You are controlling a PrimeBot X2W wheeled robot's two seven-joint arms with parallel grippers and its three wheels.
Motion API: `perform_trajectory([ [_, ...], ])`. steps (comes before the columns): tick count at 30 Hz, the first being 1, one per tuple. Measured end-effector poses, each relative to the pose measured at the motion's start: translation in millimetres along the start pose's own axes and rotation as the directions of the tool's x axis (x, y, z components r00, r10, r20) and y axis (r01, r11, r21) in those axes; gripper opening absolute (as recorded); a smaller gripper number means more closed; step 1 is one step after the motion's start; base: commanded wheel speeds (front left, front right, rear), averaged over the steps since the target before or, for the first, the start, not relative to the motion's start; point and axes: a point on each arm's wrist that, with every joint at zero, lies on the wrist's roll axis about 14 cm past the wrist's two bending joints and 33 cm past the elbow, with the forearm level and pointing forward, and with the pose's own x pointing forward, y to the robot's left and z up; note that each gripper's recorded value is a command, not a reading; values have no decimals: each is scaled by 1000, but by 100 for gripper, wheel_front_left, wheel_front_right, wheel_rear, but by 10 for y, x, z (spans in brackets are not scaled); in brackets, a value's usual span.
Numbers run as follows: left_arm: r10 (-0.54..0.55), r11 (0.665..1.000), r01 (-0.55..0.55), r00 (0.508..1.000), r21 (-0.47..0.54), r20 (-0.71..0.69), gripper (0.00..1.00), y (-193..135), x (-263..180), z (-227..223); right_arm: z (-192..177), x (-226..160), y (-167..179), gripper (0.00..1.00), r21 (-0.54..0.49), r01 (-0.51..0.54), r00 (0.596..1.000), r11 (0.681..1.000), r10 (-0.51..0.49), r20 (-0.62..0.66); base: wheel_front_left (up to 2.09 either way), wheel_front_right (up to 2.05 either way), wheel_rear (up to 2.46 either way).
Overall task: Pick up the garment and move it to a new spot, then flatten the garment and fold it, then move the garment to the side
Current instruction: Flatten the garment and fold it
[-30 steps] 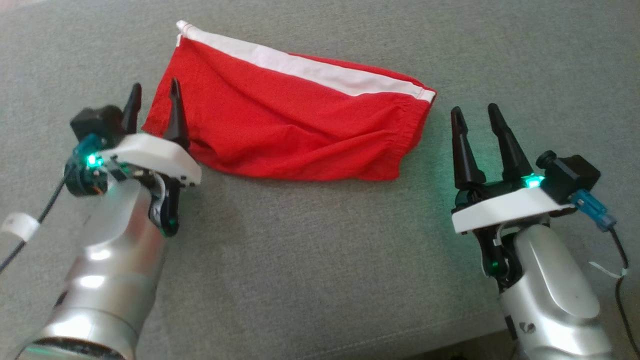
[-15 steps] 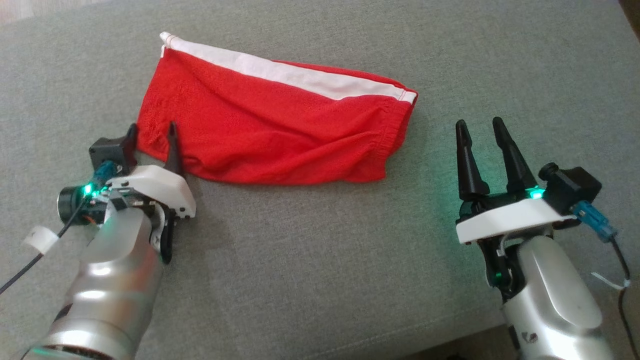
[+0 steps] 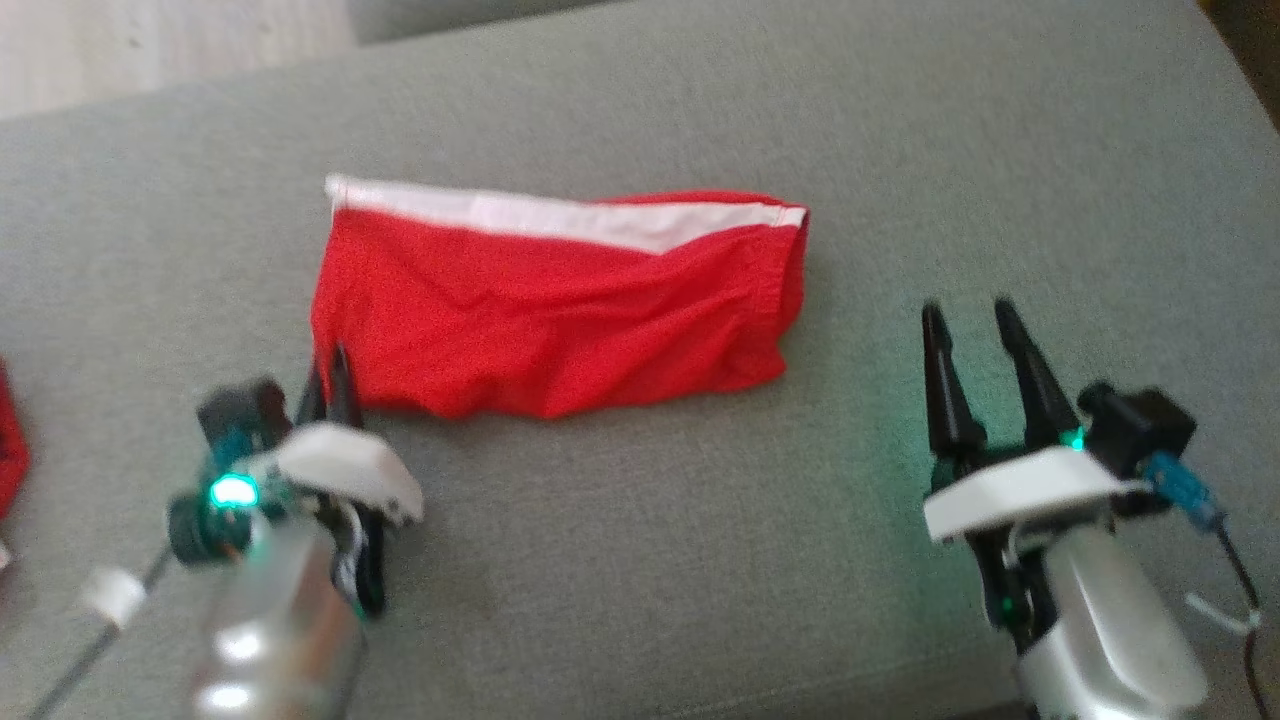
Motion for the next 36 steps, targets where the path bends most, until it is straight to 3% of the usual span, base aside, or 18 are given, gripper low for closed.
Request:
perform_trajectory([
  [12, 132, 987, -125, 989, -105, 65, 0, 296, -952, -314, -171, -292, 253, 100, -7, -61, 997, 998, 61, -44, 0, 0, 0],
  [13, 139, 986, -132, 988, -104, 71, 12, 323, -1008, -326, -185, -296, 295, 100, -7, -73, 996, 997, 73, -48, 0, 0, 0],
  [14, 147, 985, -139, 986, -104, 79, 47, 349, -1059, -330, -200, -298, 346, 100, -8, -89, 995, 996, 88, -52, 0, 0, 0],
  [15, 154, 984, -145, 984, -102, 86, 100, 372, -1107, -334, -210, -291, 403, 100, -9, -106, 993, 994, 106, -55, 0, 0, 0],
  [20, 170, 981, -155, 978, -121, 123, 100, 421, -1243, -294, -151, -129, 821, 100, -18, -230, 972, 973, 229, -43, 0, 0, 0],
  [27, 167, 980, -149, 977, -135, 133, 100, 396, -1344, -310, 182, 429, 1373, 100, -83, -366, 930, 927, 368, 10, 0, 0, 0],
  [31, 209, 969, -189, 970, -158, 122, 100, 499, -1446, -378, -254, 496, 1382, 100, -111, -377, 922, 919, 361, -140, 0, 0, 0],
  [36, 246, 959, -226, 964, -171, 105, 100, 599, -1525, -457, -658, 468, 1197, 100, -99, -334, 917, 937, 299, -265, 0, 0, 0],
])
